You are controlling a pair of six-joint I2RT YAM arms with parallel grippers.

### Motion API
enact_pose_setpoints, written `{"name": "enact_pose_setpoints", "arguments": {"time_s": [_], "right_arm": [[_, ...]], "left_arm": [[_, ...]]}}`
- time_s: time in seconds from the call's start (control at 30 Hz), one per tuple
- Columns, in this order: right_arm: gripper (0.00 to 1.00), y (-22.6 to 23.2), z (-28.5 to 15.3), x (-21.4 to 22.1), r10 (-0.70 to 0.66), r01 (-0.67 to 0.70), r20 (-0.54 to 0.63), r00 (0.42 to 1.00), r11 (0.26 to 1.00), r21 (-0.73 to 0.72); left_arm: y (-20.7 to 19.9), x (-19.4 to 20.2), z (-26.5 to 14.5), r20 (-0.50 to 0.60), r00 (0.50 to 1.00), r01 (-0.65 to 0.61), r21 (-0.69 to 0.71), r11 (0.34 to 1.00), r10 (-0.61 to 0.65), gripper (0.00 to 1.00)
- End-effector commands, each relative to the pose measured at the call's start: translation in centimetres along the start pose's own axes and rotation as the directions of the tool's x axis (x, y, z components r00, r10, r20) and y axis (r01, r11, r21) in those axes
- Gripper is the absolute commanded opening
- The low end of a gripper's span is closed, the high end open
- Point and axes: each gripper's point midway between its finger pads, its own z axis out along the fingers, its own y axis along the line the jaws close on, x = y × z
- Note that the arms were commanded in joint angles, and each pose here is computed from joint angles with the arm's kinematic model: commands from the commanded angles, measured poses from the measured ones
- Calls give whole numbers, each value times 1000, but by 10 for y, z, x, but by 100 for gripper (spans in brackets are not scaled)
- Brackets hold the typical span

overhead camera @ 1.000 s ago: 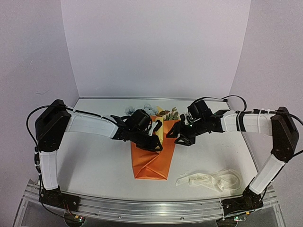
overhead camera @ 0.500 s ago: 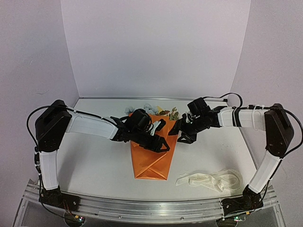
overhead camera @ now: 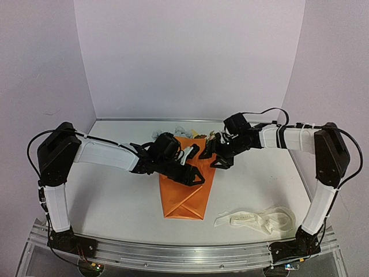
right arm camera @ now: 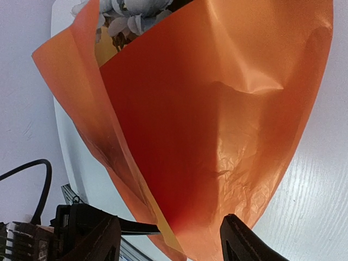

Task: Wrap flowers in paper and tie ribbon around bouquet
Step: Fold the 2/3-folded wrapping paper at the center of the board, then press the fold line on the folded wrapping paper.

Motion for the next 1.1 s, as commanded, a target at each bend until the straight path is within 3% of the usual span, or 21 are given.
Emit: {"name": "enact_pose_setpoints", "arguments": {"time_s": [0.0, 0.23, 0.47, 0.67, 0.83, 1.07], "right_arm": [[63, 19, 7, -16, -50, 50, -5, 999, 998, -46], [46, 24, 26, -25, -15, 13, -26, 1000, 998, -66], [11, 14, 24, -17, -14, 13, -24, 1000, 999, -48], [3, -4, 11, -4, -52, 52, -14, 999, 999, 7], [0, -26, 6, 9, -79, 81, -27, 997, 993, 82], [0, -35, 11, 2, -98, 102, -35, 995, 984, 144]], "left_arm": [[-21, -21, -19, 74, 997, -38, 28, 999, 36, 59], [-20, -22, -27, 83, 996, -39, 8, 999, 39, 59], [-16, -20, -50, 120, 993, 9, -31, 999, -5, 59], [12, -3, -77, 149, 985, 106, -87, 991, -92, 57], [38, 21, -83, 140, 976, 182, -103, 978, -167, 44], [52, 46, -63, 72, 976, 214, -90, 973, -208, 27]]}}
